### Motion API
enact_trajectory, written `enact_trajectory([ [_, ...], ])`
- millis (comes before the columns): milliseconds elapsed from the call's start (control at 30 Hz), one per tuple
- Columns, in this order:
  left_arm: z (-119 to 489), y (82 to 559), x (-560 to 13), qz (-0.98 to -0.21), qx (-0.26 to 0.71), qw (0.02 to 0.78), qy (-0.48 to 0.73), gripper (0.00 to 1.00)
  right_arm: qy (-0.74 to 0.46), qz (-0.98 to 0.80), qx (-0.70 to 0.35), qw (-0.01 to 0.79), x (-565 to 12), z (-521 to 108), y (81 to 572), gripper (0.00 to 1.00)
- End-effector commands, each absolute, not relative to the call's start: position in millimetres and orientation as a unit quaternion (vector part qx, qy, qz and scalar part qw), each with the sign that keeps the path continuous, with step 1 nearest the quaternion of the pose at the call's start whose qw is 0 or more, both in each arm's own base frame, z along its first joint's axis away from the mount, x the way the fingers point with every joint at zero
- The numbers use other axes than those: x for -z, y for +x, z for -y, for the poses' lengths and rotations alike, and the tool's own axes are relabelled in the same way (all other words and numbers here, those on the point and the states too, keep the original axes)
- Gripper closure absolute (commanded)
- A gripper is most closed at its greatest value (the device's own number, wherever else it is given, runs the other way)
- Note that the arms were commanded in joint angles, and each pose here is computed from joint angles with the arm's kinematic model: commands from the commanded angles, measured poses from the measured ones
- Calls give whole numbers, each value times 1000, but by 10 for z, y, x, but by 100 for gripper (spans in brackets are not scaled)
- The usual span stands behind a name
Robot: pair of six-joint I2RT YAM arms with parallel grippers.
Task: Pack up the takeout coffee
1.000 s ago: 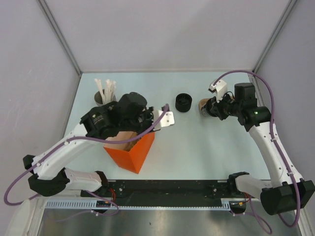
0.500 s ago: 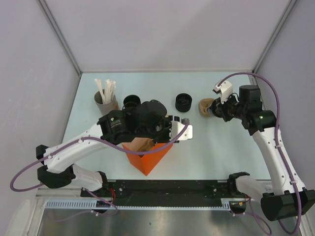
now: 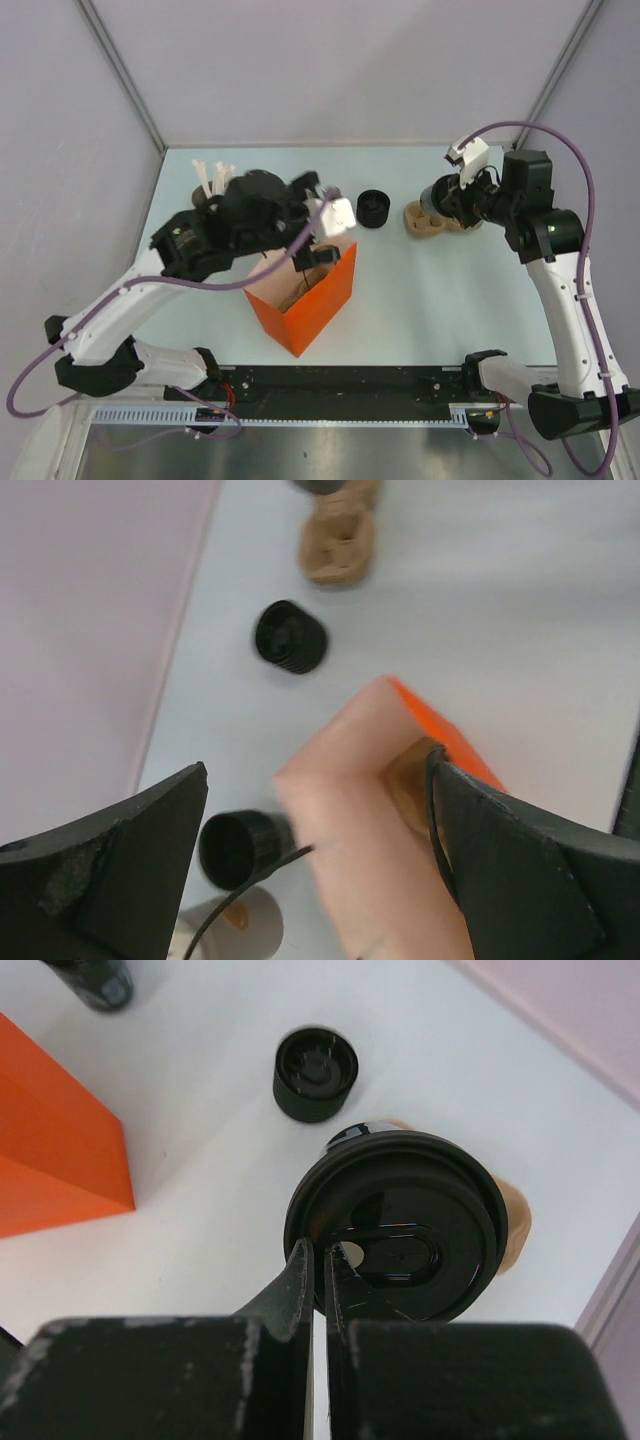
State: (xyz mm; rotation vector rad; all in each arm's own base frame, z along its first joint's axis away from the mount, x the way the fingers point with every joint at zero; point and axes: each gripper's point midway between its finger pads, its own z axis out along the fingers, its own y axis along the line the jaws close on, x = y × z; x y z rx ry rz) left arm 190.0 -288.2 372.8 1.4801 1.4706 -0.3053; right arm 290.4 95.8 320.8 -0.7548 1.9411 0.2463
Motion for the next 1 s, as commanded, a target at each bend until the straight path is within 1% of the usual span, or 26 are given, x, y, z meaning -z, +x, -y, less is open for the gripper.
enact_trajectory([
  [0, 2276, 2175, -4380, -622, 113, 602, 488, 0, -326, -776, -145, 521, -3659, -1143, 2936, 100],
  [33, 2149, 2154, -4442, -621, 111, 614, 474, 0, -330, -776, -155, 515, -3696, -1180, 2915, 100],
  [67, 2091, 2177, -4378, -629, 105, 611, 469, 0, -338, -771, -171, 512, -3746, -1249, 2907, 100],
  [100, 1982, 2235, -4383, -637, 93, 616, 454, 0, -343, -756, -177, 528, -3960, -1307, 2889, 100],
  [133, 1899, 2220, -4387, -640, 93, 621, 443, 0, -349, -760, -189, 515, -3937, -1380, 2932, 100],
  [200, 1784, 2230, -4415, -642, 88, 628, 430, 0, -368, -746, -199, 518, -4055, -1547, 2914, 100],
  [267, 1771, 2147, -4490, -631, 105, 636, 431, 0, -373, -740, -192, 525, -4161, -1646, 2995, 100],
  [367, 1676, 2199, -4573, -640, 97, 643, 410, 0, -396, -733, -203, 514, -4205, -1928, 3025, 100],
  [400, 1614, 2262, -4583, -646, 87, 648, 395, 0, -411, -731, -215, 501, -4196, -2056, 2944, 100],
  [433, 1479, 2384, -4524, -666, 51, 648, 366, 0, -420, -720, -221, 505, -4300, -2142, 2889, 100],
  [500, 1304, 2554, -4470, -684, 13, 650, 329, 0, -436, -726, -235, 478, -4207, -2312, 2866, 100],
  [600, 1073, 2746, -4299, -713, -21, 639, 286, 0, -453, -717, -254, 465, -4235, -2577, 2782, 100],
  [667, 1006, 2833, -4171, -727, -21, 631, 270, 0, -459, -712, -269, 458, -4232, -2714, 2721, 100],
  [733, 812, 2959, -4015, -747, -33, 620, 237, 0, -463, -713, -284, 444, -4207, -2781, 2678, 100],
  [800, 637, 3057, -3961, -756, -36, 619, 210, 0, -466, -707, -320, 424, -4233, -2894, 2562, 100],
  [867, 578, 3114, -3874, -762, -26, 616, 199, 0, -479, -691, -358, 407, -4287, -3003, 2390, 100],
  [967, 563, 3144, -3839, -762, -6, 618, 193, 0, -491, -673, -383, 399, -4381, -3097, 2203, 100],
])
